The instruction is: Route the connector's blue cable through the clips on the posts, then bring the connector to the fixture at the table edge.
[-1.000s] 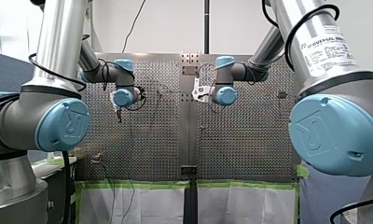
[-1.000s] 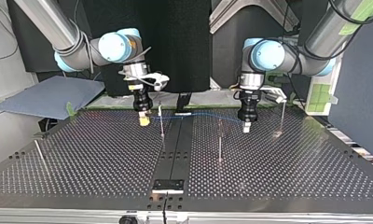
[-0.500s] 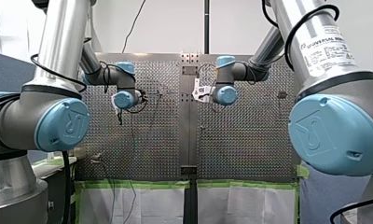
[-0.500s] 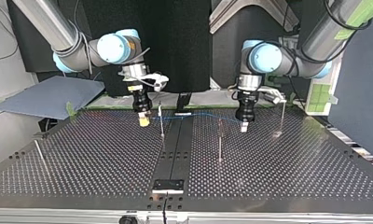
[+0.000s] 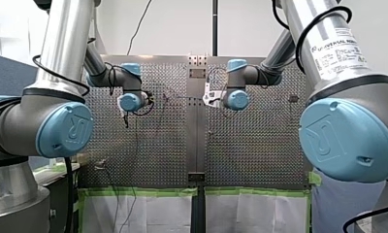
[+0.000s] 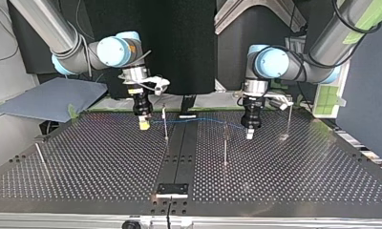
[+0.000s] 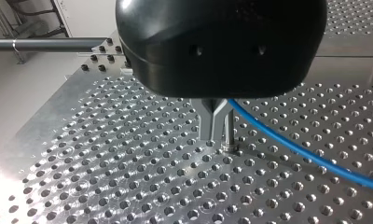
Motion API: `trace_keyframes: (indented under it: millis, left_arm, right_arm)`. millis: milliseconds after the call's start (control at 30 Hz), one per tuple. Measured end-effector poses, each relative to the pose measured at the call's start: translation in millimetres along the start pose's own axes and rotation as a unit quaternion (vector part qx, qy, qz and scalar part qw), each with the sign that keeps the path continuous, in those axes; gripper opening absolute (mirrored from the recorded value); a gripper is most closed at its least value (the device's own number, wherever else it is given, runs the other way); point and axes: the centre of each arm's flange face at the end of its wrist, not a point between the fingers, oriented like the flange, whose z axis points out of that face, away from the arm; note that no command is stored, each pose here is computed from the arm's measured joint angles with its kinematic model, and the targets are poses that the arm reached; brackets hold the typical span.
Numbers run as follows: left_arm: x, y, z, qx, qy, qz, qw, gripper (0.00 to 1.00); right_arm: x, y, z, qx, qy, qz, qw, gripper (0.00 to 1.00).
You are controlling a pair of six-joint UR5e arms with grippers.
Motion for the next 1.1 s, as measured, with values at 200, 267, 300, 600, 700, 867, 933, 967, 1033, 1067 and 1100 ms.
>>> trace_keyframes:
  millis: [200, 267, 300, 600, 700, 867, 933, 967, 1033, 1067, 1100]
  left_arm:
    - [1, -1.2, 2, 0.006, 0.003, 0.0, 1.0, 0.02]
    - [4, -2.3, 6, 0.009, 0.008, 0.002, 0.9999, 0.02]
    - [5, -2.8, 7, 0.01, 0.012, 0.003, 0.9999, 0.02]
    - [11, -2.3, 22, 0.008, 0.018, 0.008, 0.9998, 0.02]
    - [8, -3.1, 26, 0.009, 0.014, 0.006, 0.9998, 0.02]
    - [5, -3.8, 30, 0.011, 0.012, 0.005, 0.9999, 0.02]
    - [4, -4.0, 31, 0.012, 0.012, 0.005, 0.9998, 0.02]
    - [4, -4.2, 31, 0.013, 0.012, 0.005, 0.9998, 0.02]
    - [4, -4.8, 32, 0.016, 0.012, 0.005, 0.9998, 0.02]
    - [3, -5.1, 32, 0.017, 0.013, 0.004, 0.9998, 0.02]
    - [3, -5.4, 32, 0.018, 0.013, 0.004, 0.9997, 0.02]
  right_arm:
    - [0, 5.0, 1.4, -0.002, 0.0, -0.0005, 1.0, 0.0]
    - [0, 6.4, 2.0, -0.002, 0.0, -0.0006, 1.0, 0.0]
    - [0, 7.0, 2.6, -0.002, 0.0, -0.0007, 1.0, 0.0]
    - [5, 12.9, 7.9, -0.006, 0.001, -0.0062, 1.0, 0.0]
    - [6, 16.4, 9.1, -0.008, 0.002, -0.0066, 0.9999, 0.0]
    - [8, 23.5, 12.1, -0.014, 0.004, -0.0073, 0.9999, 0.0]
    - [9, 26.5, 13.6, -0.016, 0.005, -0.0075, 0.9998, 0.0]
    - [10, 28.2, 14.6, -0.017, 0.006, -0.0076, 0.9998, 0.0]
    - [11, 30.6, 16.1, -0.019, 0.007, -0.0078, 0.9998, 0.0]
    - [12, 32.4, 17.1, -0.02, 0.008, -0.0079, 0.9997, 0.0]
    - [12, 33.8, 17.8, -0.021, 0.008, -0.008, 0.9997, 0.0]
